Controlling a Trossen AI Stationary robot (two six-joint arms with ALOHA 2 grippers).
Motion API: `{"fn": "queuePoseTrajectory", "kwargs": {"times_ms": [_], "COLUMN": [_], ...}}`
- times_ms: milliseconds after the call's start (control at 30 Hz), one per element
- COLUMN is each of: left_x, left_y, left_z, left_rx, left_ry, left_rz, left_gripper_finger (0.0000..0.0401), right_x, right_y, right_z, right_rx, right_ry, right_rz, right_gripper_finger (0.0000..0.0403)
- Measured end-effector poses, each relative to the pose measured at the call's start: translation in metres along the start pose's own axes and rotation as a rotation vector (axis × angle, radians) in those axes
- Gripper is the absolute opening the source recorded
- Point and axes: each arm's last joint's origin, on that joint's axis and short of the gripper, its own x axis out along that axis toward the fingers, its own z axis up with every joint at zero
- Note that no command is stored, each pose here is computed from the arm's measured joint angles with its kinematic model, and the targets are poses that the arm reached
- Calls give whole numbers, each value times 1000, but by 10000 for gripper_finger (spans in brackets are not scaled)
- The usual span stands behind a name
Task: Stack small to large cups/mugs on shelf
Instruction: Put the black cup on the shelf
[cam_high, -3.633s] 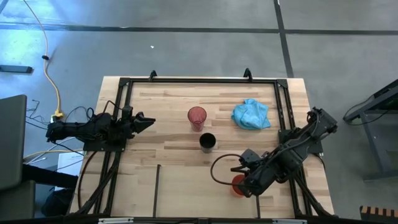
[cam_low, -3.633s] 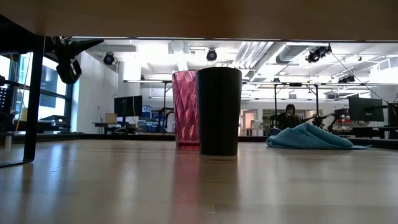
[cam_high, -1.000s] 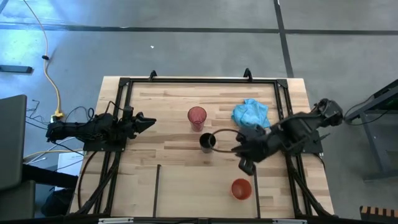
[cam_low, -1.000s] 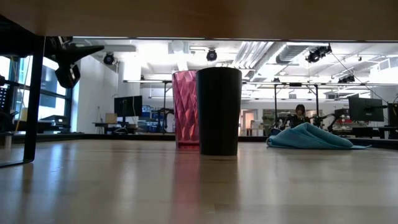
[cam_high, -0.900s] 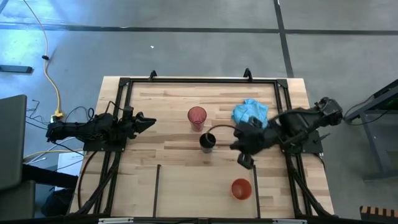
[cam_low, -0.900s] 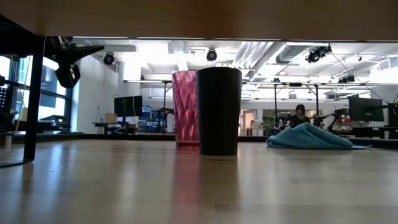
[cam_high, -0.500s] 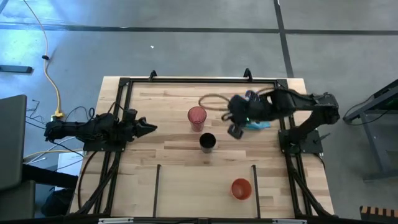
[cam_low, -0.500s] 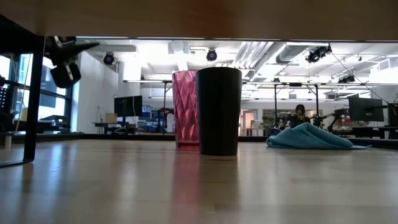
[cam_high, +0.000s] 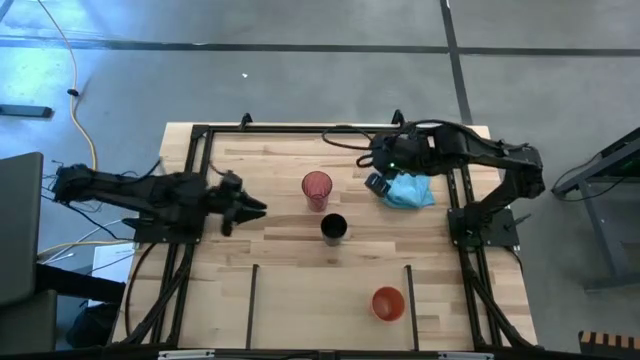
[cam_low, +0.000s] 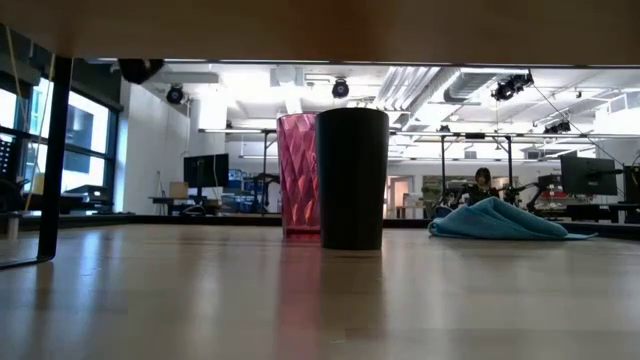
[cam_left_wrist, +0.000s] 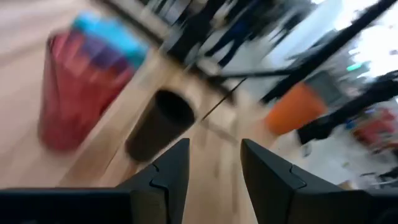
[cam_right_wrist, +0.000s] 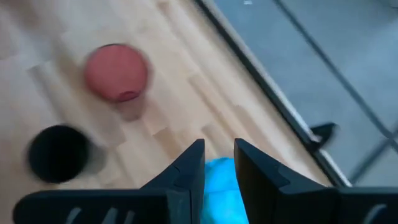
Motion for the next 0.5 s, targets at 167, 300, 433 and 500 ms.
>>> {"fn": "queuePoseTrajectory", "kwargs": {"times_ms": [167, 300, 433, 500], "left_x": [41, 76, 110, 126], "left_y": [-19, -31, -39, -41], "left_z": [19, 32, 39, 42], "left_rx": [-16, 9, 22, 21], "left_ry": [173, 250, 322, 360], "left_rz": [119, 199, 276, 324], "left_gripper_finger": [133, 133, 133, 133], "right_x": [-21, -52, -87, -103], "right_y": [-21, -40, -62, -74], "right_z": [-4, -9, -22, -32], "right_rx": [75, 152, 233, 272], "right_ry": [-79, -209, -335, -381], "right_rz": [-21, 51, 133, 169], "right_gripper_finger": [78, 78, 78, 78]}}
